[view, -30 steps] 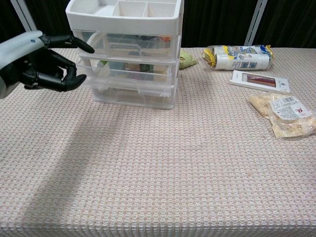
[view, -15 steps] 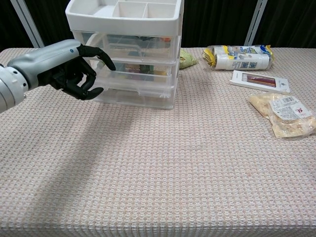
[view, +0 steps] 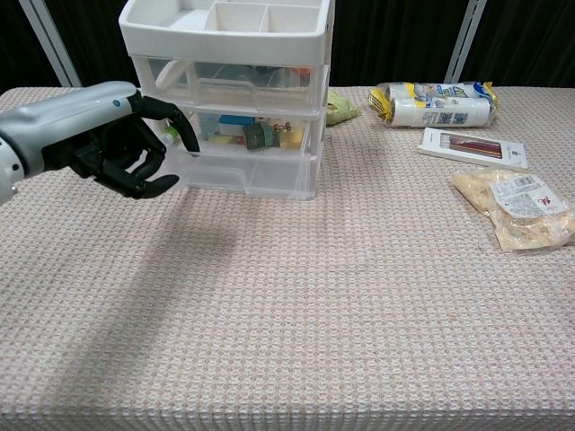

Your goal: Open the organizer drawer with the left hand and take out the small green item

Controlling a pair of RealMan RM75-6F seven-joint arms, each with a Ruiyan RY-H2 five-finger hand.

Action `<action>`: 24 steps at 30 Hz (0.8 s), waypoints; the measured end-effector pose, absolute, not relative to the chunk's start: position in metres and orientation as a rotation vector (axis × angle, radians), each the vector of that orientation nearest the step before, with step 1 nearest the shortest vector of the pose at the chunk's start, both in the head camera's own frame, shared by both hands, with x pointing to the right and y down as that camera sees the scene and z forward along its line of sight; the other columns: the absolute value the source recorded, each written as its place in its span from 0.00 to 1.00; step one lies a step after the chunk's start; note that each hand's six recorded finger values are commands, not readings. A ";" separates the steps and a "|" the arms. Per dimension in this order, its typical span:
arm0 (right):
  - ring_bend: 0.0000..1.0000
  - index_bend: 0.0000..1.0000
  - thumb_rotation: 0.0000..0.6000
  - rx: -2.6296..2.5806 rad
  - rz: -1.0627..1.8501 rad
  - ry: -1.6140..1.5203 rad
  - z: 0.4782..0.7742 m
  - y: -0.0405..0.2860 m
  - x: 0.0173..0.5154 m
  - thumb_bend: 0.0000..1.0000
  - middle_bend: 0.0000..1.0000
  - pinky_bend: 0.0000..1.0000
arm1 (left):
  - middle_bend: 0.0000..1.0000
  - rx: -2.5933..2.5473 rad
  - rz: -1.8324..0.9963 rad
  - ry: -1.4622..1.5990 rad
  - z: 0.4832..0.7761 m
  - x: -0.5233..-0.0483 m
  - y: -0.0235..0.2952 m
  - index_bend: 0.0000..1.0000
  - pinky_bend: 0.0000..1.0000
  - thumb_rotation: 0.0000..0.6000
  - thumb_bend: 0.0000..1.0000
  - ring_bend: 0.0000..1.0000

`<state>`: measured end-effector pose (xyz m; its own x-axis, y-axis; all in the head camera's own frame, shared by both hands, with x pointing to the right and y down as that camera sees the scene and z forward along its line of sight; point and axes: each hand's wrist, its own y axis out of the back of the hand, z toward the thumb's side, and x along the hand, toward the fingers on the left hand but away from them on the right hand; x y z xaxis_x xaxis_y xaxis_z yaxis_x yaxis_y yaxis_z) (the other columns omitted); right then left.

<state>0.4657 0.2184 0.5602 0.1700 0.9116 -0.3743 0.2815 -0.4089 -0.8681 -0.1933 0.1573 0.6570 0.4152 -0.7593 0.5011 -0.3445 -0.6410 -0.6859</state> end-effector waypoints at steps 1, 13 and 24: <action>0.00 0.00 1.00 -1.805 1.250 -1.130 0.560 0.218 0.466 0.18 0.14 0.06 | 0.78 -2.195 -1.133 0.934 0.655 -0.193 0.160 0.40 1.00 1.00 0.37 0.90; 0.00 0.00 1.00 -1.804 1.250 -1.131 0.560 0.218 0.466 0.18 0.14 0.06 | 0.78 -2.233 -1.131 0.900 0.644 -0.199 0.179 0.40 1.00 1.00 0.37 0.89; 0.00 0.00 1.00 -1.793 1.250 -1.141 0.557 0.219 0.468 0.18 0.14 0.06 | 0.77 -2.257 -1.129 0.858 0.634 -0.201 0.182 0.30 1.00 1.00 0.33 0.88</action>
